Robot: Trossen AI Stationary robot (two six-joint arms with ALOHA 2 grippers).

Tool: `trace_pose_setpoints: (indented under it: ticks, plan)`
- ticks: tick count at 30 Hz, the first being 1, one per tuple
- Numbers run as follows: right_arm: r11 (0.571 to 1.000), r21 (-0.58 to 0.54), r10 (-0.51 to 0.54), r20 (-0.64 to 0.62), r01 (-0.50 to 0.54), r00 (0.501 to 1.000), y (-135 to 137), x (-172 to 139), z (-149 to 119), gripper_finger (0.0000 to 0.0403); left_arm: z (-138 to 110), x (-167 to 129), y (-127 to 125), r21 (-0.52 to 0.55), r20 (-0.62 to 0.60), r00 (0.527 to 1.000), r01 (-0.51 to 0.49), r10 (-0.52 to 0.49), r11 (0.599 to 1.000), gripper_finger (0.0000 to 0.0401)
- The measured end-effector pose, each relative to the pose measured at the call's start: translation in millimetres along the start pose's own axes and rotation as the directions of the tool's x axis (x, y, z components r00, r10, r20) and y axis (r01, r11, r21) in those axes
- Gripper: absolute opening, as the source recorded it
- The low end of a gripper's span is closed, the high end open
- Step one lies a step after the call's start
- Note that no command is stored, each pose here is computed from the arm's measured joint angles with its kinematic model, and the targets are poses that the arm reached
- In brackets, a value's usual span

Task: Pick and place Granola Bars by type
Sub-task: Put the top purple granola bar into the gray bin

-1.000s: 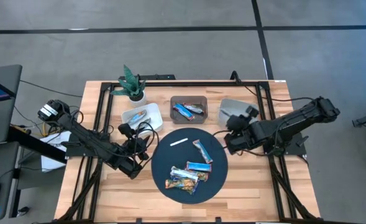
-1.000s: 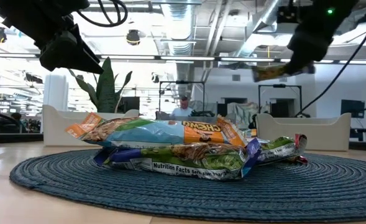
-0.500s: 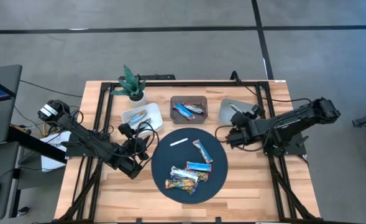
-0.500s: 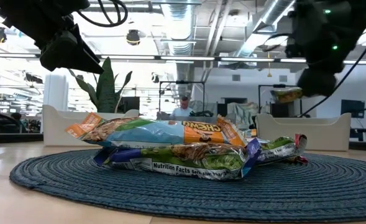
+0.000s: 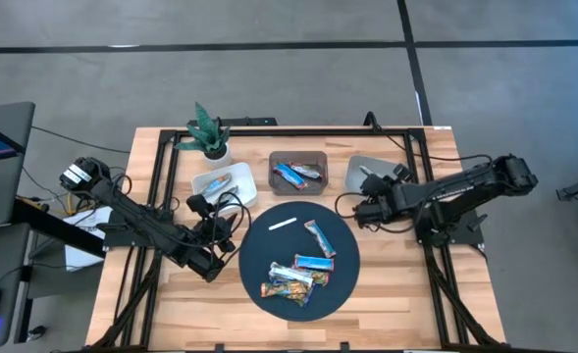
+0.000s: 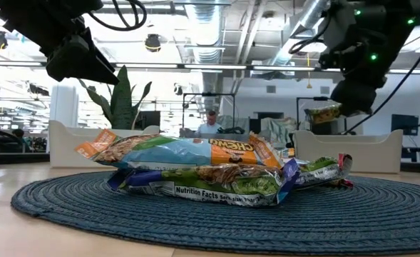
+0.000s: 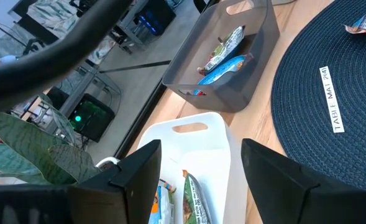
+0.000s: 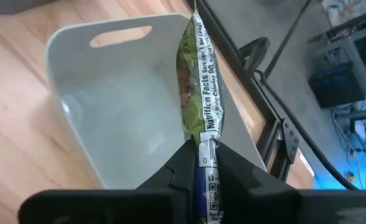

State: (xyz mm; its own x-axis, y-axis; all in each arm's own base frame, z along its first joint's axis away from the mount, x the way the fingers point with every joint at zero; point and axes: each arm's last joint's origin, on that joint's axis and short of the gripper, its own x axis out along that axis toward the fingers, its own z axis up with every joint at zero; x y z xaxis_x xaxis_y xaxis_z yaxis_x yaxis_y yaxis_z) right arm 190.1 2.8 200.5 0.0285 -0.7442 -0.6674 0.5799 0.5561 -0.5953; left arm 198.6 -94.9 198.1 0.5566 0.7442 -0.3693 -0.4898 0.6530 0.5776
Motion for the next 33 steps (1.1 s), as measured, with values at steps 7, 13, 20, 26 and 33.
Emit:
trace_pose_setpoints:
  ticks: [7, 13, 20, 26, 33]
  plan:
    - [0.997, 0.071, -0.023, -0.053, 0.026, 0.998, -7, 10, 4, 0.0039, 0, 0, 0, 0.0, 0.0, 1.0, 0.0, 0.0, 1.0, 0.0217]
    - [0.992, 0.123, -0.014, -0.118, 0.029, 0.993, -13, 19, 7, 0.0039, 0, 0, 0, 0.0, 0.0, 1.0, 0.0, 0.0, 1.0, 0.0217]
    - [0.993, 0.115, -0.009, -0.142, 0.026, 0.99, -15, 22, 8, 0.0047, 0, 0, 0, 0.0, 0.0, 1.0, 0.0, 0.0, 1.0, 0.0217]
    - [0.995, 0.1, 0.0, -0.138, 0.014, 0.99, -14, 21, 8, 0.0084, 0, 0, 0, 0.0, 0.0, 1.0, 0.0, 0.0, 1.0, 0.0217]
    - [0.994, 0.106, -0.001, -0.128, 0.015, 0.992, -13, 21, 9, 0.0144, 0, 0, 0, 0.0, 0.0, 1.0, 0.0, 0.0, 1.0, 0.0217]
